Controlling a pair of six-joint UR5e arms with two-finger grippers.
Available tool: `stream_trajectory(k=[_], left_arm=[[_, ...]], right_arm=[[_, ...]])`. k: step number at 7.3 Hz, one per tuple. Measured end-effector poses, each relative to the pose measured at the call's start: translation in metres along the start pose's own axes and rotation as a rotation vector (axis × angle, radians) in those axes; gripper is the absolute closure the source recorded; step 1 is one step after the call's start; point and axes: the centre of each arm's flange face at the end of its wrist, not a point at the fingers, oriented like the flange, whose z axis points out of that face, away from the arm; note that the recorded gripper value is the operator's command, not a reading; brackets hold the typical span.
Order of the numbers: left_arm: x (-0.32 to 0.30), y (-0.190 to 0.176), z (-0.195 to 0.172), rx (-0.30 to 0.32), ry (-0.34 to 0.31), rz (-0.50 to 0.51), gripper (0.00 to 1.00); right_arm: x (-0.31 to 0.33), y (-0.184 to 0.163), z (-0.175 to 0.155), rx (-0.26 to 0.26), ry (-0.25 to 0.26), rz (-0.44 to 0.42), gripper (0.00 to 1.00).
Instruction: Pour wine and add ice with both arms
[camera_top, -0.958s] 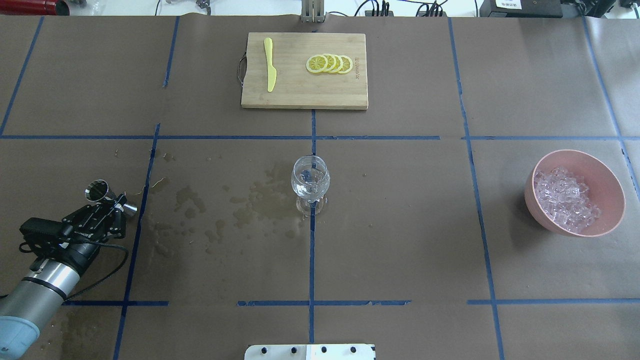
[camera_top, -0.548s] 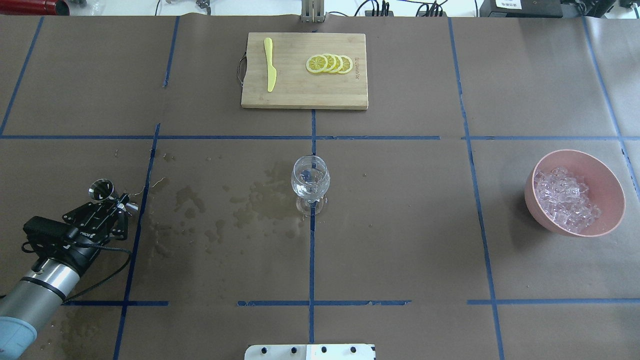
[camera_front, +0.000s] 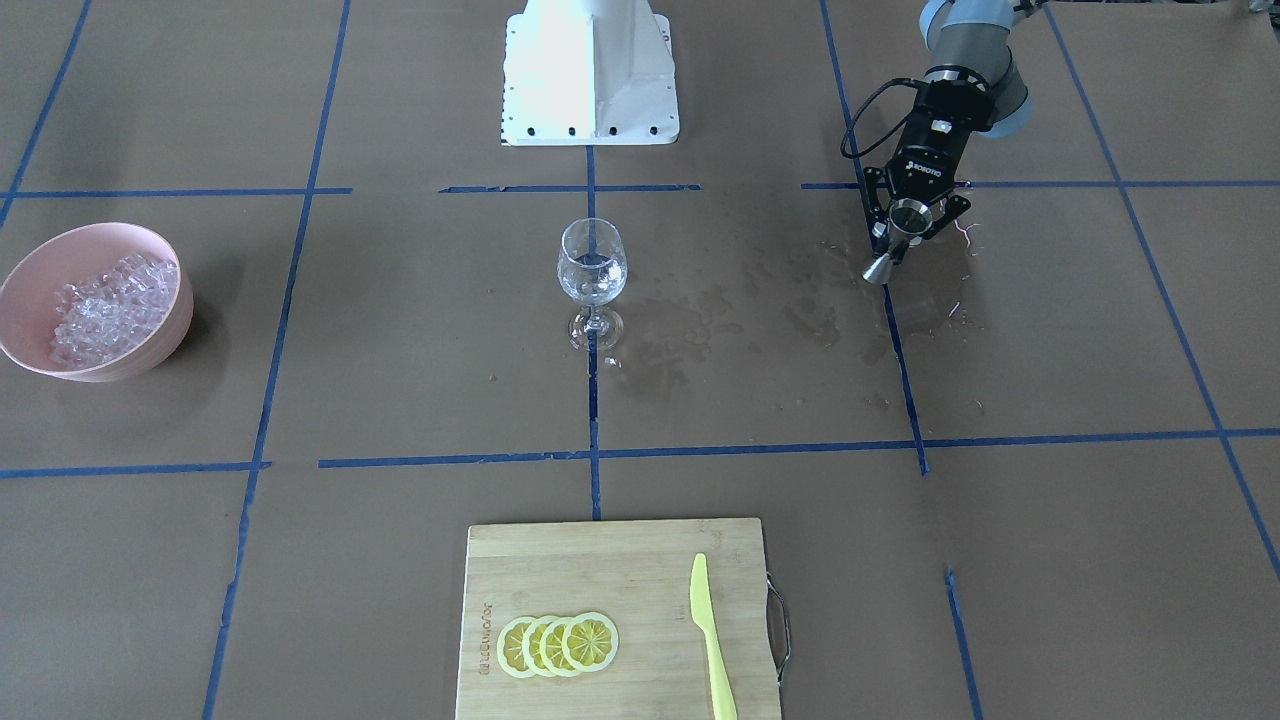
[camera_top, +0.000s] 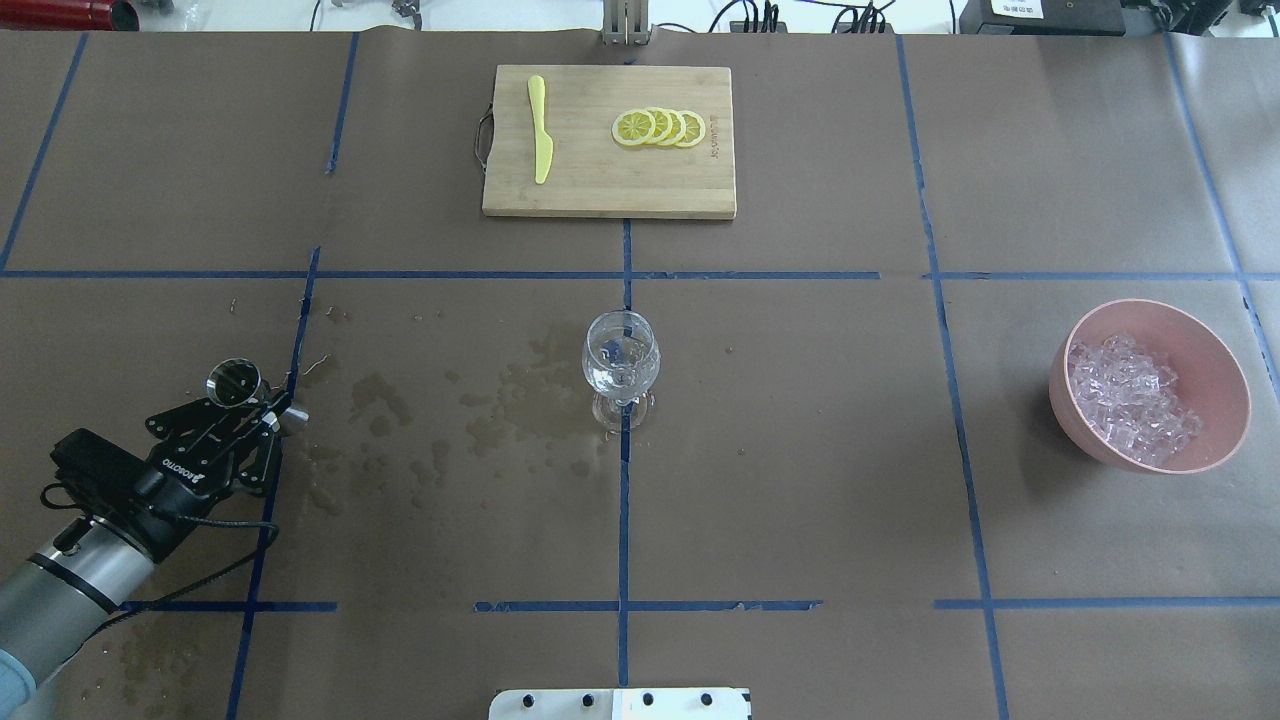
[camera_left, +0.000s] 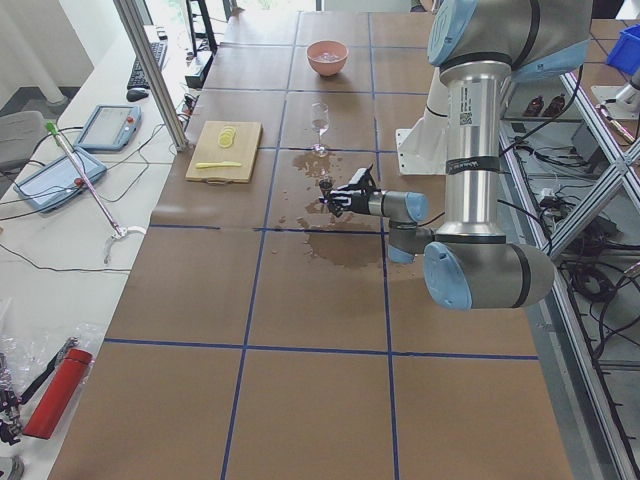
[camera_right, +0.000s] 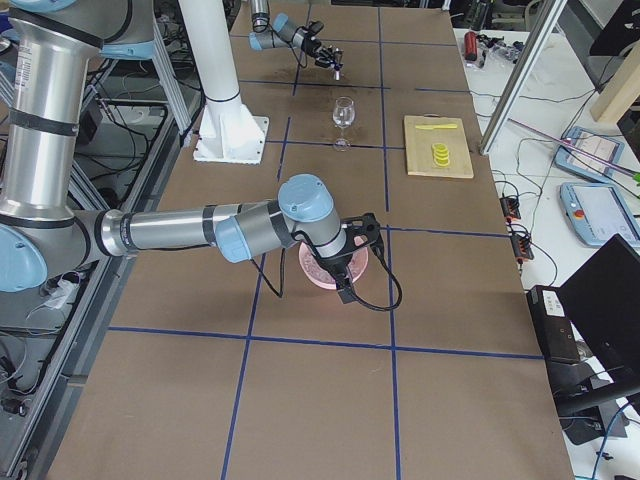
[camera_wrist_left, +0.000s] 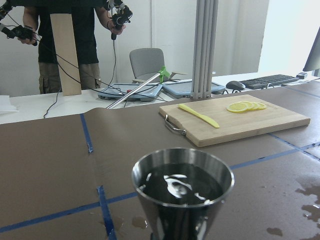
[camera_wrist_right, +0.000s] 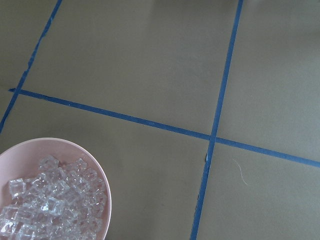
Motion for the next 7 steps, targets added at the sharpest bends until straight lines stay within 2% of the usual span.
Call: stream_trajectory(k=[2, 4, 7], left_arm=[[0.029, -0.028, 0.012, -0.013, 0.125, 0.081, 1.00], [0.059, -0.068, 0.042, -0.071, 0.269, 0.111, 1.00], [0.087, -0.126, 0.092, -0.221, 0.459, 0.159, 1.00]], right_arm=[[0.000, 0.000, 0.000, -0.001, -0.001, 0.002, 0.00], [0.000, 0.001, 0.001, -0.002, -0.001, 0.004, 0.00], [0.001, 0.001, 0.001, -0.003, -0.003, 0.003, 0.00]])
